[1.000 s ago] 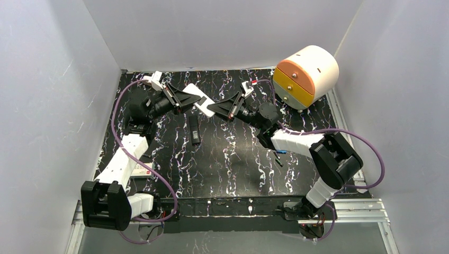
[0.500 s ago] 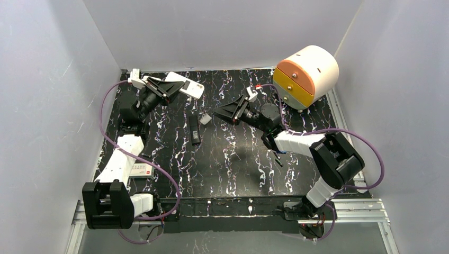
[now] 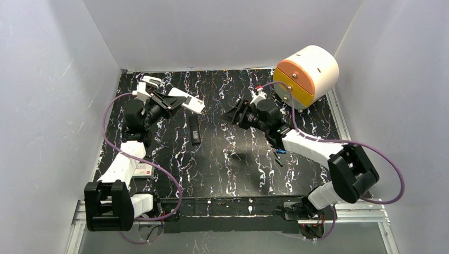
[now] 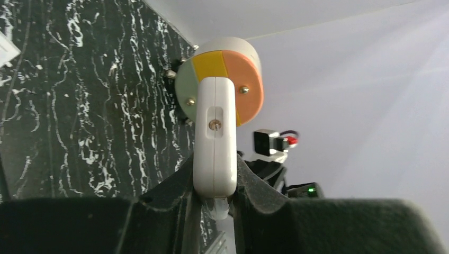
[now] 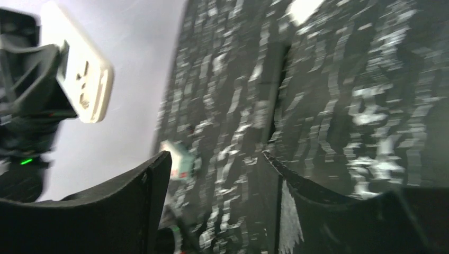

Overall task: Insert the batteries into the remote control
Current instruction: Adjust the remote control.

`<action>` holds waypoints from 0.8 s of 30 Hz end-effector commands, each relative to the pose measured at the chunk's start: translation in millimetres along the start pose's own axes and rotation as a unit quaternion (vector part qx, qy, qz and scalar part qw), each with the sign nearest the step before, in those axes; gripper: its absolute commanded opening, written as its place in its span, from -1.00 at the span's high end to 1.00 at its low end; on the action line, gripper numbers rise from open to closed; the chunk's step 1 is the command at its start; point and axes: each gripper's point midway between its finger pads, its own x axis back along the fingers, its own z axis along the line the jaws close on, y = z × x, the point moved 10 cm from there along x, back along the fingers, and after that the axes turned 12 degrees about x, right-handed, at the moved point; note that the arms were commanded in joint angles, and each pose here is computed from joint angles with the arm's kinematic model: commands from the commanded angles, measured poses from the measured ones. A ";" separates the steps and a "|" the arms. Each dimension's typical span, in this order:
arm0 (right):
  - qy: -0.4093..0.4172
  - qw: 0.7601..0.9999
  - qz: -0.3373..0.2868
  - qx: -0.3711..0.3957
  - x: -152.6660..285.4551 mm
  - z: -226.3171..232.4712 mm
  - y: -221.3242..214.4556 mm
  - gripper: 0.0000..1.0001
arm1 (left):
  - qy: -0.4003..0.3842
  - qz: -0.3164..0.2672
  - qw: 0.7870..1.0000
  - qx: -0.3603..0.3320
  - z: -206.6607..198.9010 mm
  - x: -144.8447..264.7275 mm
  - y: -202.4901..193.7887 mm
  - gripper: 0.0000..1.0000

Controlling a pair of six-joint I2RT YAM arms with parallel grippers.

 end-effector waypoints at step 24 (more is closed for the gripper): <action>0.222 0.957 -0.032 0.183 38.7 82.9 55.6 -0.97 | -0.130 0.235 0.937 -0.221 -51.8 25.7 -38.2 1.00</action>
